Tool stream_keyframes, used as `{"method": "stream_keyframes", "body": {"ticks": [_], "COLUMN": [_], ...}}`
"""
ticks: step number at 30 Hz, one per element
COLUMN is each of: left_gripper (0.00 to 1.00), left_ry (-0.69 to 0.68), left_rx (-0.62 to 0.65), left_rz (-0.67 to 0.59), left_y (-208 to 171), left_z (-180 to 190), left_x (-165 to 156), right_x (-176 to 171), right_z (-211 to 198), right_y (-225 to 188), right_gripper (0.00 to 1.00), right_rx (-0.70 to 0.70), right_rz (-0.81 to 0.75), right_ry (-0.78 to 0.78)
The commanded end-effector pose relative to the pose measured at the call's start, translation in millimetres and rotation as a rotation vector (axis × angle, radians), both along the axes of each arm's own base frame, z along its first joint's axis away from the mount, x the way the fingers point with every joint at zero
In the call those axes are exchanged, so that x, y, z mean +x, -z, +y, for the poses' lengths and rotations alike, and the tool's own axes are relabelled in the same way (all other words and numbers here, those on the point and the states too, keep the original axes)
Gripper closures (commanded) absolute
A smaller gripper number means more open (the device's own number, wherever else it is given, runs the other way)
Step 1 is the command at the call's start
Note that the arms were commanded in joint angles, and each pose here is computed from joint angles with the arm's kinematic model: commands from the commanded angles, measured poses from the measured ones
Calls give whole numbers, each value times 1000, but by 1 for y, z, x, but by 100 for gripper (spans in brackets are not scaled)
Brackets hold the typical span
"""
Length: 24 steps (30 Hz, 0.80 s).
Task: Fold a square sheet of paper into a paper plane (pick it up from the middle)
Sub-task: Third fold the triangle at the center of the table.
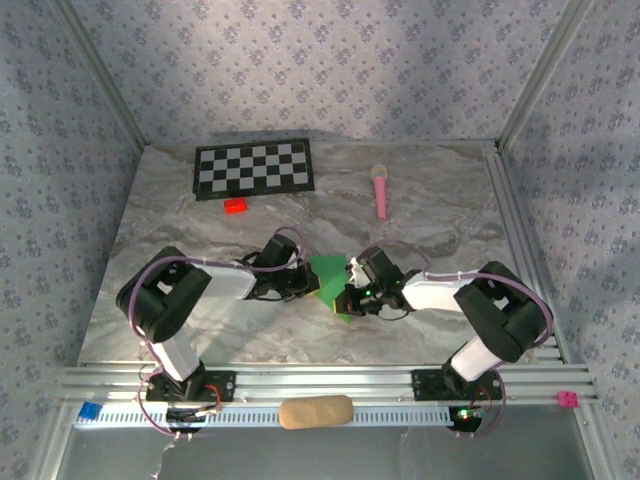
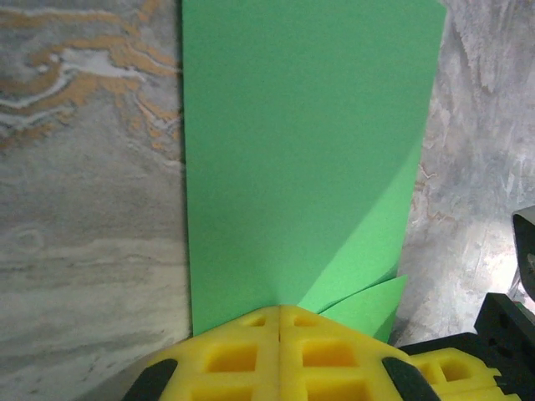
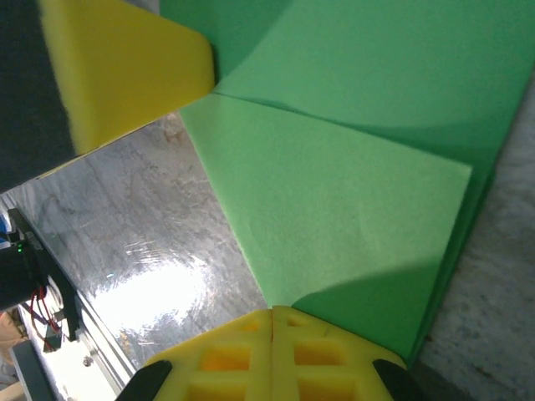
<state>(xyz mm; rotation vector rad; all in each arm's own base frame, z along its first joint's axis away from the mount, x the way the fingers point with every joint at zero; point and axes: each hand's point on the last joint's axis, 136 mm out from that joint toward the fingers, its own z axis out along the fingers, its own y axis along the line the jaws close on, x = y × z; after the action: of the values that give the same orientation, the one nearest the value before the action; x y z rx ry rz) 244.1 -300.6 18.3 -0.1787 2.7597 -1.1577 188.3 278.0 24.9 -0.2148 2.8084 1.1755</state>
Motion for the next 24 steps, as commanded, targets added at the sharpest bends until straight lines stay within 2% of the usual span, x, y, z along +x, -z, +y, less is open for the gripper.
{"method": "stream_keyframes", "body": {"ticks": [1, 5, 10, 15, 24], "left_gripper": [100, 100, 100, 100, 100], "left_ry": [-14, -6, 0, -2, -16], "left_rx": [108, 112, 109, 117, 137], "left_rz": [46, 43, 38, 35, 51], "left_y": [32, 31, 27, 27, 33], "left_z": [25, 26, 24, 25, 30], "left_x": [-11, -12, -11, -11, -13], "right_x": [5, 15, 25, 16, -18], "right_z": [13, 22, 34, 21, -7], "right_y": [-26, -20, -2, 19, 11], "right_gripper": [99, 100, 100, 100, 98], "right_rx": [74, 8, 3, -60, -67], "right_rz": [-37, -57, -20, 12, 18], "right_ry": [-9, -39, -39, -30, -48]}}
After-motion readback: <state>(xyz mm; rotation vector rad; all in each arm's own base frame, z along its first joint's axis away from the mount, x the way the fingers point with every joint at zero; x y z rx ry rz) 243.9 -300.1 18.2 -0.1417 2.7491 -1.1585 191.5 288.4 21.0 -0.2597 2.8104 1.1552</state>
